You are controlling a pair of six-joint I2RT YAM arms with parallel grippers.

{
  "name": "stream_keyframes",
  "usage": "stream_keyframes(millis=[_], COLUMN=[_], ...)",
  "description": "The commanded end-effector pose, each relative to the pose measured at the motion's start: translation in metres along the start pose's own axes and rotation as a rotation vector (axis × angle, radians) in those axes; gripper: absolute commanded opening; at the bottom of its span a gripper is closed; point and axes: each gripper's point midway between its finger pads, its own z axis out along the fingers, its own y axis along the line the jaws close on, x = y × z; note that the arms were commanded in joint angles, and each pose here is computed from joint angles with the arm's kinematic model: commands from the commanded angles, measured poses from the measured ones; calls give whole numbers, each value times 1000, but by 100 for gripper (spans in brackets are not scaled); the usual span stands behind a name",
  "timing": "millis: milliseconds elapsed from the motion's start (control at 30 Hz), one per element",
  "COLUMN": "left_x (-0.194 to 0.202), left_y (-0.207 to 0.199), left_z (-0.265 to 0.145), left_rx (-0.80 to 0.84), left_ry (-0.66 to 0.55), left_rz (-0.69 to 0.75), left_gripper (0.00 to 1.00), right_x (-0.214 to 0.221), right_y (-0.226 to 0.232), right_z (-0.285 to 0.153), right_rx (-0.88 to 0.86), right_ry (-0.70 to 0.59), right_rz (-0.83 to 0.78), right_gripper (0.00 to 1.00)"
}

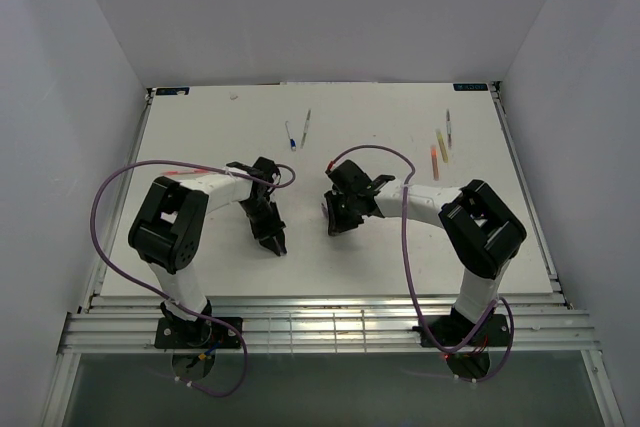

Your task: Open the pen caps

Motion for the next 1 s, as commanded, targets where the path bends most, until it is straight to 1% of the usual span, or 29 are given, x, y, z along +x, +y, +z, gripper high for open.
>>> stream_keyframes(millis=[0,100,133,167,333,400,567,733,867,967], left_x=[-8,-7,-8,-8,-7,-8,-12,-23,-33,-36], left_y=[29,34,37,39,49,49,48,50,48,47], left_z=[22,27,28,29,36,37,41,42,39,40], left_rx=[-130,-153,-167,-175,-215,-222,-234,-278,-293,-303], left_ry=[-41,-31,-34,-32,-22,-22,-15,-31,-57,-55], left_rz=[12,4,4,6,9,5,-1,8,19,21], left_gripper=[23,26,29,30,36,39,41,40,39,39], right_x=[39,42,43,43,50,56,62,56,49,47], right_y=[-9,-14,-17,-18,-24,-26,-27,-25,-24,-26], right_z=[10,11,11,12,12,11,12,16,21,22], right_rx=[27,48,61,66,81,81,74,72,90,112], right_ry=[102,108,110,114,130,137,153,164,177,192], right_rz=[21,21,20,11,1,0,-10,-25,-49,-48], right_gripper=[23,23,24,26,28,33,34,34,33,32])
